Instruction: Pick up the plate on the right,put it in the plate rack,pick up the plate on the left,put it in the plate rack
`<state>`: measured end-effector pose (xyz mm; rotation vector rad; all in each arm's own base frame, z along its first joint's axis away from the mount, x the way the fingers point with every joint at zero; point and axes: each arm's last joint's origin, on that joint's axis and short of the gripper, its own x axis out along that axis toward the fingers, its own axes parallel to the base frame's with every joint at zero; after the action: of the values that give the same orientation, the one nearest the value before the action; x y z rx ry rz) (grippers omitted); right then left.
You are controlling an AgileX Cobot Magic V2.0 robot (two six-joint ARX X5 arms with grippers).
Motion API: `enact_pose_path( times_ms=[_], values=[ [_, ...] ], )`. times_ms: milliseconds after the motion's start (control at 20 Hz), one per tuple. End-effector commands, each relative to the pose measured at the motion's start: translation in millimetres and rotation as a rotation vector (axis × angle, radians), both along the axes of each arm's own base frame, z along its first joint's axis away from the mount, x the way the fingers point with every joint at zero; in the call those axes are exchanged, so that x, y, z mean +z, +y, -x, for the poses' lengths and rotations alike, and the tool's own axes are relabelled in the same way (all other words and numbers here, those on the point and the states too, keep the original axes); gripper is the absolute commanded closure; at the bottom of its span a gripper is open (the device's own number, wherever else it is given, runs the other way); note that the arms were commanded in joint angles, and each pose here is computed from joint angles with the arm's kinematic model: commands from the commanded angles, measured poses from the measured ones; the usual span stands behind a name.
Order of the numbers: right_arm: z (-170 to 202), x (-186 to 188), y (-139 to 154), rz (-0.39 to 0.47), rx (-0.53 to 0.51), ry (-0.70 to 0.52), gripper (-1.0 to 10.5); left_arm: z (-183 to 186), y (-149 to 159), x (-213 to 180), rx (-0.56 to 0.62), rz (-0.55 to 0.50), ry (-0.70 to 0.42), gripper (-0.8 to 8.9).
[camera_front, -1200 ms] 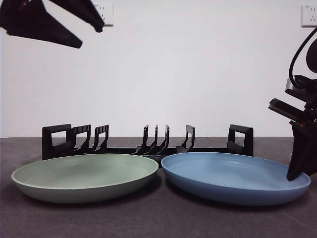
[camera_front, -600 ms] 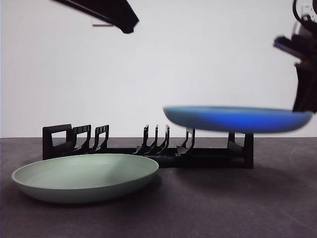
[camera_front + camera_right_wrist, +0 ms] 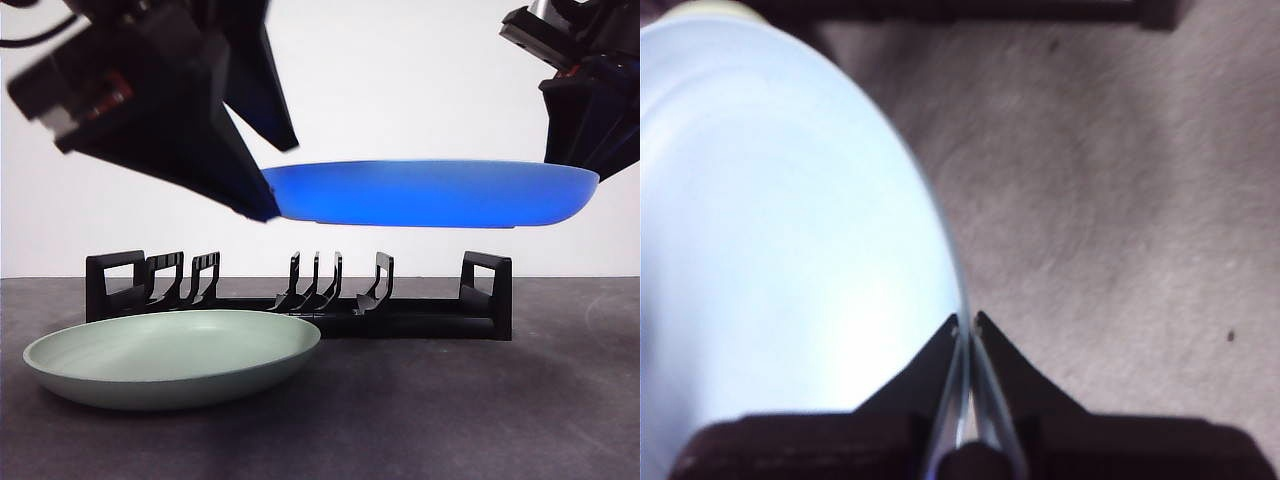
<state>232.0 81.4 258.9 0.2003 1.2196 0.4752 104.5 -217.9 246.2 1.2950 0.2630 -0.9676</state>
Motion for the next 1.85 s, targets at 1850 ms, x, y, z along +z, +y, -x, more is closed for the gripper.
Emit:
enact_pose_path(
  times_ms=[1850],
  values=[
    [3.5, 62.6, -7.4, -0.140, 0.026, -0.368, 6.6, 0.5, -13.9, -6.1, -0.053, 0.087, 0.175, 8.23]
  ],
)
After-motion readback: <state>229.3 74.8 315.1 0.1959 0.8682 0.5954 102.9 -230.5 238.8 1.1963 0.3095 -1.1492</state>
